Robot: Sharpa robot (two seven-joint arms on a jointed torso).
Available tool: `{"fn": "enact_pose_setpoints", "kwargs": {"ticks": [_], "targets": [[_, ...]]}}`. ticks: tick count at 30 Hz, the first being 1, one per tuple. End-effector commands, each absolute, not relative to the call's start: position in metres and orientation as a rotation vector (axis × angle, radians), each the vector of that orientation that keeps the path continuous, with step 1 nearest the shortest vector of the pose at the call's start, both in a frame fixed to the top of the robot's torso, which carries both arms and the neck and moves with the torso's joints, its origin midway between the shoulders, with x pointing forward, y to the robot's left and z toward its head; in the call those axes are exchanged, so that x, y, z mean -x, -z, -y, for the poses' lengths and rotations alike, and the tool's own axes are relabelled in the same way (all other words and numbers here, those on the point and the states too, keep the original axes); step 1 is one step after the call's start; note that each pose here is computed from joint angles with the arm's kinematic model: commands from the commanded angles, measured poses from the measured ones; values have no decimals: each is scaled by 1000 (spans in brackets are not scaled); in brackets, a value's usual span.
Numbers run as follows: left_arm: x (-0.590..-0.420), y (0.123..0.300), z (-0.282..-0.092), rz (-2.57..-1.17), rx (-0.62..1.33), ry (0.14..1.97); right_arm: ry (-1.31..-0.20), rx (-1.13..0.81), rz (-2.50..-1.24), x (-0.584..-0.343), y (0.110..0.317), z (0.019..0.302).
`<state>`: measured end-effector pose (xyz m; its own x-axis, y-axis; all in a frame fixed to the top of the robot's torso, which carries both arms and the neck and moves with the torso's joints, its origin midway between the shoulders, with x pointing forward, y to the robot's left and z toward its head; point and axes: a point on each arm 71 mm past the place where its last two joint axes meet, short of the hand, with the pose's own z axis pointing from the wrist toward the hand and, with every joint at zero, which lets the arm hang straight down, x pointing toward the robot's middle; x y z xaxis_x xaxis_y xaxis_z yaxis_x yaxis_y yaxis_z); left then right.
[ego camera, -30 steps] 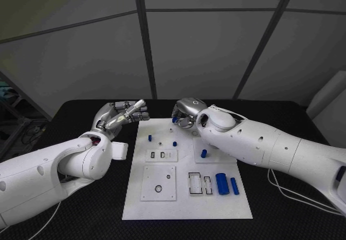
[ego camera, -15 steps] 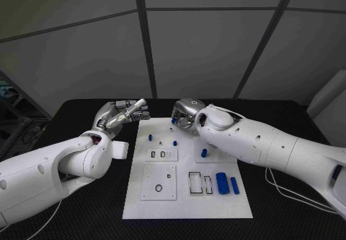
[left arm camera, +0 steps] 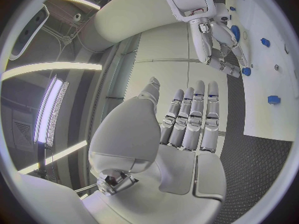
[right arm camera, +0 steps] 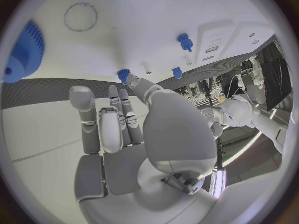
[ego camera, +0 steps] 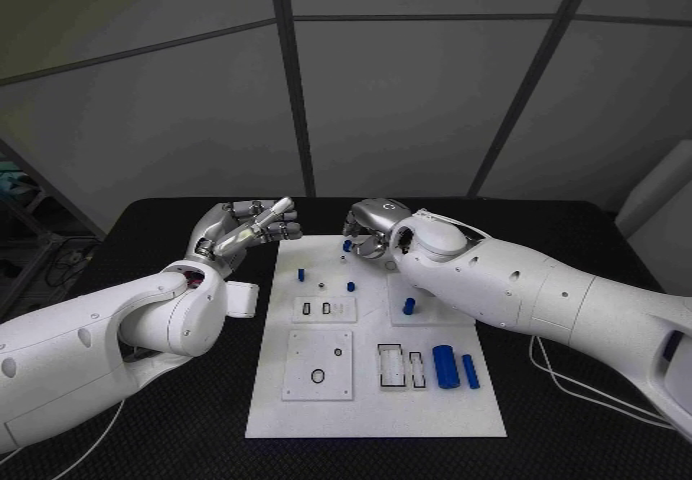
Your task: Assemble the parts on the task board
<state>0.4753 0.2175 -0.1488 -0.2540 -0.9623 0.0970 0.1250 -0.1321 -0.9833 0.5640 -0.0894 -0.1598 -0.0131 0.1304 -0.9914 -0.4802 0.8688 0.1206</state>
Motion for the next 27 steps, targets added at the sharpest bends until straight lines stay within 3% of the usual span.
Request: {"fn": "enact_pose_setpoints", "kwargs": {"ticks": [1,10,19,27], "targets": [[-475,147,-217,-1226,1043,1555,-518,281,-1474,-560,154,92],[-476,147,-221,-1225,1045,1547,-546,204,-1433,-541,140,134],[-477,149,-223,-1230,1047,1547,-532,-4,-1574,-532,134,206],[-478,149,-222,-1234,1048,1551,-489,-57,-1642,-535,139,226]]}}
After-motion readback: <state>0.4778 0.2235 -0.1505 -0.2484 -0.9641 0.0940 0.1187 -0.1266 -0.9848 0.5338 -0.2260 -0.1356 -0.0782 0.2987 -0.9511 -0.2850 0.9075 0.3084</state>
